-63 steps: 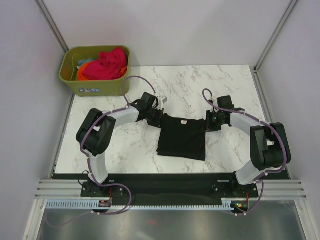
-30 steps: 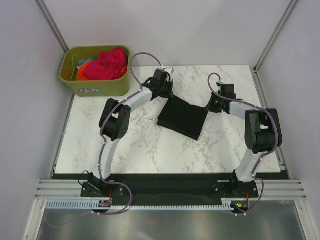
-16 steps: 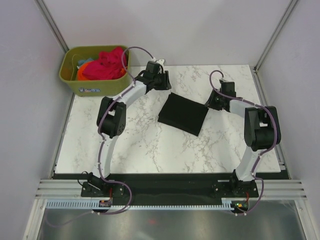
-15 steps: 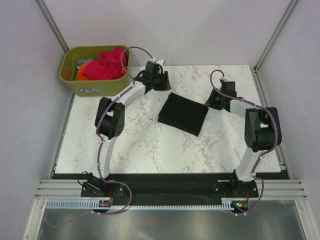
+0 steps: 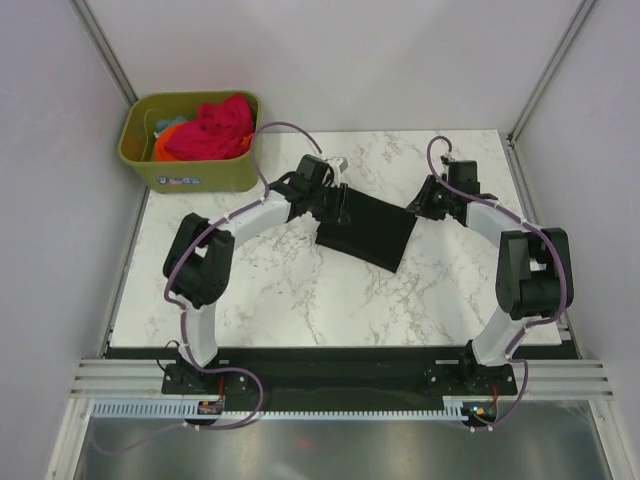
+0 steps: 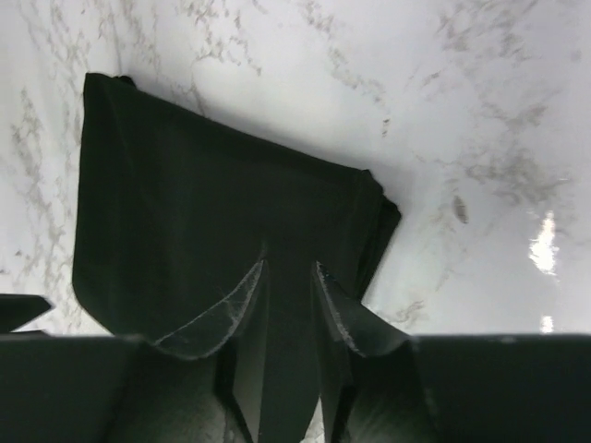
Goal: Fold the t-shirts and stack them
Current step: Fold the tshirt
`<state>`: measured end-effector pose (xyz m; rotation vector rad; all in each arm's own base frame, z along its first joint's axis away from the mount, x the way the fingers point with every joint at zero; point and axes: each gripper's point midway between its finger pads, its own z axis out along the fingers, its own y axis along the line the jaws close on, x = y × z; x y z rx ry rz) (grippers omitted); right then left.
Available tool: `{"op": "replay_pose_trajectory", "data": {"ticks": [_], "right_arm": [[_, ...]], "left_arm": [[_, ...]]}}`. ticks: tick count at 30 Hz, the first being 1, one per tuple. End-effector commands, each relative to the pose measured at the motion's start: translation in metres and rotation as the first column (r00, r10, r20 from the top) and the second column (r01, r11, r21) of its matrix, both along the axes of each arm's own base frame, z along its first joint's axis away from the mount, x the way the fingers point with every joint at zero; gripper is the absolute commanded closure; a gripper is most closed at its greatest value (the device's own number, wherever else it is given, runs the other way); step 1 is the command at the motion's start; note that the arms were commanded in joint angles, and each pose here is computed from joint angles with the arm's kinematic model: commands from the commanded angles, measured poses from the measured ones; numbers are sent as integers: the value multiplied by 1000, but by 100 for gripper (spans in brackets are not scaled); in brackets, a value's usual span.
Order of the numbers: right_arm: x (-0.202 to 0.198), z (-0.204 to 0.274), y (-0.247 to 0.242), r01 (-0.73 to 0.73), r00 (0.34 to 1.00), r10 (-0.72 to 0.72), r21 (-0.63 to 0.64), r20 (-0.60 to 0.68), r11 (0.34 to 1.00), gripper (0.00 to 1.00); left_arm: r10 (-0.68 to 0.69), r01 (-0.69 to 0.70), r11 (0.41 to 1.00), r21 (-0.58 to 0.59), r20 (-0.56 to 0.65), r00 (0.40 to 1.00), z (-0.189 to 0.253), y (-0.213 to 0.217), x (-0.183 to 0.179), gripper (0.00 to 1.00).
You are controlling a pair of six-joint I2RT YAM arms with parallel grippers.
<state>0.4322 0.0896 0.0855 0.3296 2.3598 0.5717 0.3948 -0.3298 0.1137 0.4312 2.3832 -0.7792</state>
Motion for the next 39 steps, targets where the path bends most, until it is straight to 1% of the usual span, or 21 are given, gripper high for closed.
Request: {"op": "replay_pose_trajectory", "data": {"ticks": [1,3,7,11,12,14,18,21,24,25,27,28,31,32,35,38,39], "right_arm": [[-2,-9,30,-108,994,109,134,-3,985,69],[-4,-20,32,-112,993,117,146,-26,983,71],[-12,-60,17,-77,991,87,94,-99,993,73],[-13,-75,6,-67,990,74,63,-120,996,74],[-14,-74,6,-72,990,78,59,-121,996,74],[-8,-55,7,-82,993,86,57,-78,995,75],[-5,-9,21,-118,993,118,75,-3,990,75],[-15,7,42,-156,988,156,96,4,983,74],[-30,15,67,-198,980,200,142,6,970,74],[-38,16,81,-230,973,232,157,6,961,74],[-46,14,93,-236,971,241,189,0,953,74],[-53,15,106,-264,963,271,215,-1,940,74],[-68,3,123,-288,952,304,273,-21,918,74],[-71,-1,126,-296,950,311,276,-11,915,74],[-83,-20,129,-295,947,319,282,-43,913,74],[-95,-47,123,-290,940,324,256,-104,922,75],[-98,-53,119,-298,938,329,228,-111,927,75]], "left_arm": [[-19,19,1000,-5,-80,997,-27,-5,-12,58],[-7,9,1000,13,-104,995,-40,-1,-15,58],[30,-19,997,77,-143,989,-75,10,-19,58],[62,-42,991,127,-157,986,-96,20,-23,58],[61,-41,991,129,-155,986,-95,21,-23,58],[60,-42,992,122,-145,988,-89,21,-23,58],[59,-53,996,70,-87,994,-49,16,-17,56],[57,-55,998,28,-70,996,-24,13,-19,55],[68,-68,998,9,-76,995,-14,13,-22,55],[73,-72,997,12,-83,994,-15,14,-23,55],[81,-79,997,19,-100,992,-20,16,-26,55],[92,-90,996,25,-102,991,-23,18,-26,55],[116,-110,993,51,-137,984,-39,23,-29,55],[121,-114,992,58,-146,982,-43,25,-30,55],[134,-122,989,82,-166,977,-57,27,-29,56],[151,-131,984,119,-180,972,-72,32,-31,57],[161,-136,981,138,-191,968,-78,35,-32,57]]}}
